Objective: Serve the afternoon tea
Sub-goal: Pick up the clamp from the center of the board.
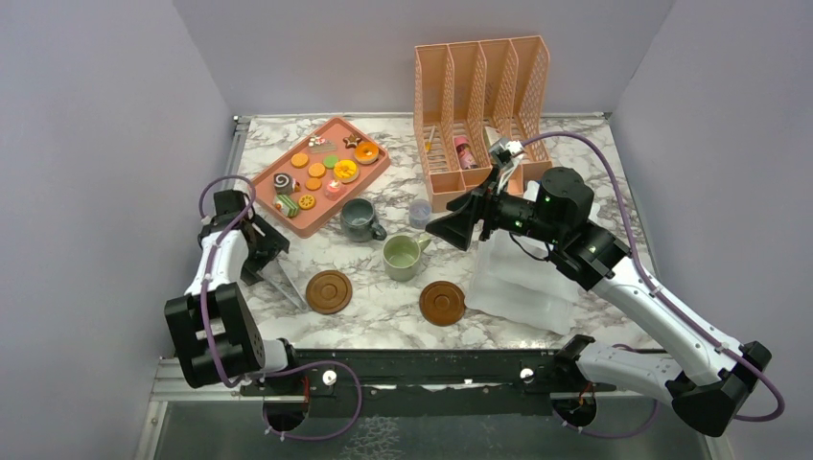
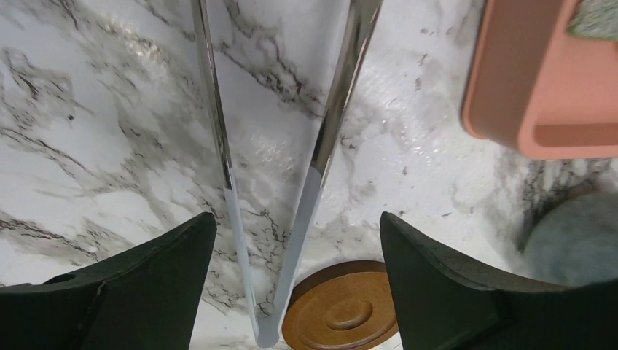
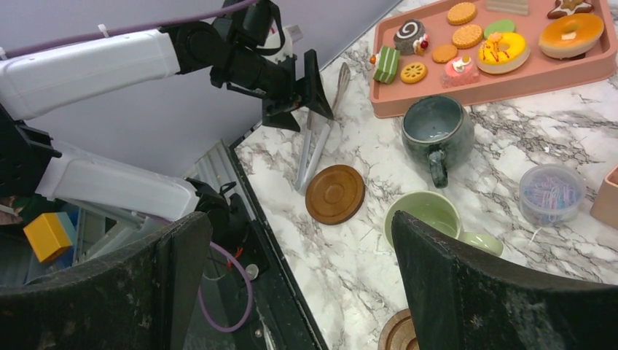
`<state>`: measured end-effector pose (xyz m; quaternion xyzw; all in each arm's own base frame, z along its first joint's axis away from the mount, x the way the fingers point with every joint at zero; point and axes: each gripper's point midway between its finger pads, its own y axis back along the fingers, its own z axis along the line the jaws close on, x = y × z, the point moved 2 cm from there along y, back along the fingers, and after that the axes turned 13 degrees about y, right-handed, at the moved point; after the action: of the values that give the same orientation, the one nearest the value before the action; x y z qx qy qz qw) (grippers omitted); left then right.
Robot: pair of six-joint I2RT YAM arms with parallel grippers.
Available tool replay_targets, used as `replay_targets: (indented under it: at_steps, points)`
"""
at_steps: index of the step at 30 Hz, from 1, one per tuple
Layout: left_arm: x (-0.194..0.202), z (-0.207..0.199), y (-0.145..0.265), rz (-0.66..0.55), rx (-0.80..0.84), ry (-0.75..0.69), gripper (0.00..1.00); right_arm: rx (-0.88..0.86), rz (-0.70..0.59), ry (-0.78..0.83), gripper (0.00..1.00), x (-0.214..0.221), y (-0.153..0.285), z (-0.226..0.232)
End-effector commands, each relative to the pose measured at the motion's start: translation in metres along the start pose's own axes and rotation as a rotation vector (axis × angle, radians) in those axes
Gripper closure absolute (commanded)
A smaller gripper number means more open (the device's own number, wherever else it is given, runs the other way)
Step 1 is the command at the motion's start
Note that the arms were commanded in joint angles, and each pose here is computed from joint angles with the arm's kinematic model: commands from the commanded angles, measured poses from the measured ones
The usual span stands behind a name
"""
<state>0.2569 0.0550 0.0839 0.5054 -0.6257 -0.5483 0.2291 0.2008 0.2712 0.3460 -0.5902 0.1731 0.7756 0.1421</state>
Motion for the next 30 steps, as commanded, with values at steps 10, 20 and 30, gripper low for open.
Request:
replay_targets:
  at_steps: [10, 20, 30]
  points:
    - [0.022, 0.018, -0.034, -0.015, -0.096, 0.022, 0.2, 0.033, 0.008, -0.006, 0.0, 0.002, 0.0, -0.006]
    - [0.005, 0.013, -0.045, -0.108, -0.074, 0.003, 0.22, 0.041, 0.025, -0.003, 0.0, 0.004, -0.003, -0.01]
    - [0.016, 0.027, -0.054, -0.082, -0.118, 0.031, 0.3, 0.047, 0.038, -0.007, 0.0, 0.006, -0.007, -0.012]
